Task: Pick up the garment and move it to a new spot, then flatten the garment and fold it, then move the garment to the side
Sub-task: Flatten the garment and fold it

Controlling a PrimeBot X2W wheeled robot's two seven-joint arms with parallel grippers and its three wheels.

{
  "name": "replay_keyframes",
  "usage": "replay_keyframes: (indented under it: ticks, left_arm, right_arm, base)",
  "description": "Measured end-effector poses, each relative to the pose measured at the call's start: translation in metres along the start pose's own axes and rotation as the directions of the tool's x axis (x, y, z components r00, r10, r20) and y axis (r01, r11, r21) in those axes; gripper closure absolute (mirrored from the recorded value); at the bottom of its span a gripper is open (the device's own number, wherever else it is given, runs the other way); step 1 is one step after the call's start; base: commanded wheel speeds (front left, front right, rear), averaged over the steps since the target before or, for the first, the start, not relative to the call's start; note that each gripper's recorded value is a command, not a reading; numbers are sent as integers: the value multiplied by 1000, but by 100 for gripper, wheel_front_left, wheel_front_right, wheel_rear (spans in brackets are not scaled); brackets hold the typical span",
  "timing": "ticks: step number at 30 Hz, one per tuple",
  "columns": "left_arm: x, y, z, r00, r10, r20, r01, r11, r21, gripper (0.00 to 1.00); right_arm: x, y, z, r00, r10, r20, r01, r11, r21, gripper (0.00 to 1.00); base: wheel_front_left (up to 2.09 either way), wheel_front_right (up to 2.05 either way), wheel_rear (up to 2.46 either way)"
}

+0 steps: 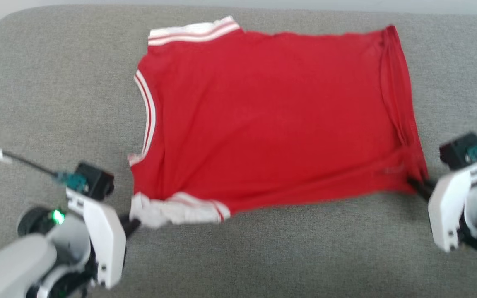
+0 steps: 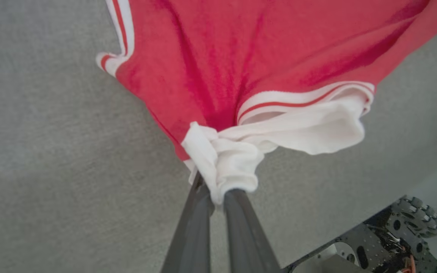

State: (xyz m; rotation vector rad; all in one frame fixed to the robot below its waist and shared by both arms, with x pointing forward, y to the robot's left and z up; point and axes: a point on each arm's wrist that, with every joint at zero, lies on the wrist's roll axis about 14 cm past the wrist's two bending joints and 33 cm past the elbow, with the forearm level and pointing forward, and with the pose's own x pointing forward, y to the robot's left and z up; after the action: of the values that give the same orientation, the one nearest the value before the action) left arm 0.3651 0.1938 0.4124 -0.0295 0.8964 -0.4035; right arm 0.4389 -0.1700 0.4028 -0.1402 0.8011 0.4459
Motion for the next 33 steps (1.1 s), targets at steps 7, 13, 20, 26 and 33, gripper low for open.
replay_keyframes:
  ticks: [7,13,20,26,33]
  left_arm:
    - [-11,-14,-45,993,-8,-120,-1,997,-75,100]
    - [-18,-13,-45,992,2,-129,-12,997,-81,100]
    - [-27,4,18,998,60,20,-61,997,52,100]
    - [-21,16,78,988,70,138,-94,979,179,100]
    - [9,30,117,982,59,178,-102,964,244,100]
  right_arm:
    - [-23,23,-48,984,94,-153,-87,995,49,100]
    - [-35,26,-50,986,106,-131,-93,991,99,100]
    - [-43,15,-18,999,39,4,-39,992,123,100]
    - [-41,-1,21,992,-36,119,23,993,116,100]
    - [-21,-18,46,982,-87,166,68,991,119,100]
  base:
    - [0,0,0]
    - [0,0,0]
    - [0,0,0]
    - [0,0,0]
    - [0,0,0]
